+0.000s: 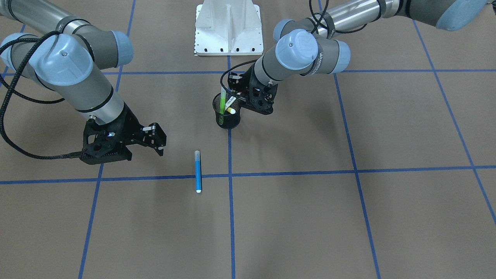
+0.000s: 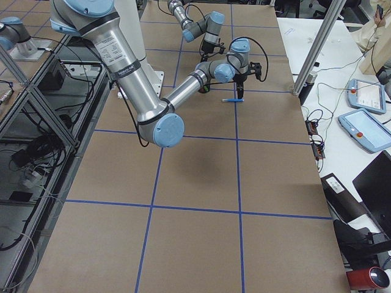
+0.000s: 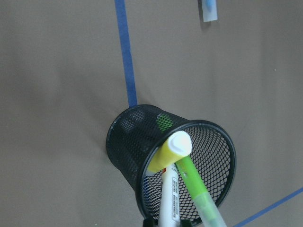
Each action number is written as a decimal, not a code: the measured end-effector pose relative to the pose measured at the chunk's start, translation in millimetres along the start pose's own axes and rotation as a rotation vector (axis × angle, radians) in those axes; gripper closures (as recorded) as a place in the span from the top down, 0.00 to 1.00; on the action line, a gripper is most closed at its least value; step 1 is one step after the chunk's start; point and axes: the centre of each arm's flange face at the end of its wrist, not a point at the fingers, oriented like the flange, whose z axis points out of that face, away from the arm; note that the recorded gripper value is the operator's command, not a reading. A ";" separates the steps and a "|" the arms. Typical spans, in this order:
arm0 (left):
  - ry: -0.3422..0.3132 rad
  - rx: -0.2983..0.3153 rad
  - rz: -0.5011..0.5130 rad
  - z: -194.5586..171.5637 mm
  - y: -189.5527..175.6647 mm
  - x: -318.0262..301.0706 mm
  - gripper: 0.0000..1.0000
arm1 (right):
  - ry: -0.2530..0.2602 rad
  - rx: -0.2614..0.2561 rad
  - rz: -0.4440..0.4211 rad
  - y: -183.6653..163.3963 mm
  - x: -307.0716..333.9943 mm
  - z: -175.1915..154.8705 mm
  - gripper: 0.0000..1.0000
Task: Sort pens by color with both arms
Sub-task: 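Lower the left gripper into the cup and grasp the red-capped white marker, then lift the red-capped white marker out of the cup with the left gripper, then carry the white marker beside the blue marker with the left gripper, then set down the white marker with the left gripper while the right gripper approaches, then move the right gripper over the black mesh pen cup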
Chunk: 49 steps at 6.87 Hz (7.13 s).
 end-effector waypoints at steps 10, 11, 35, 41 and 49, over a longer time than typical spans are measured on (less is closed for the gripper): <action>0.136 -0.063 0.020 -110.2 -8.2 6.0 0.20 | 0.006 0.000 0.002 0.3 2.1 2.3 0.86; 0.144 -0.040 0.016 -130.6 -13.4 3.8 0.20 | 0.006 0.000 0.002 0.4 1.7 2.5 0.86; -0.155 0.532 -0.205 11.3 -122.8 63.5 0.38 | 0.007 -0.011 0.052 -13.4 22.0 -25.9 0.99; -0.110 0.444 -0.143 -25.7 -120.5 59.5 0.40 | 0.001 -0.010 0.051 -13.1 9.1 -26.3 0.98; -0.090 0.313 0.002 -153.9 -95.9 -113.3 0.39 | -0.100 0.034 -0.152 75.2 -122.9 -27.8 0.93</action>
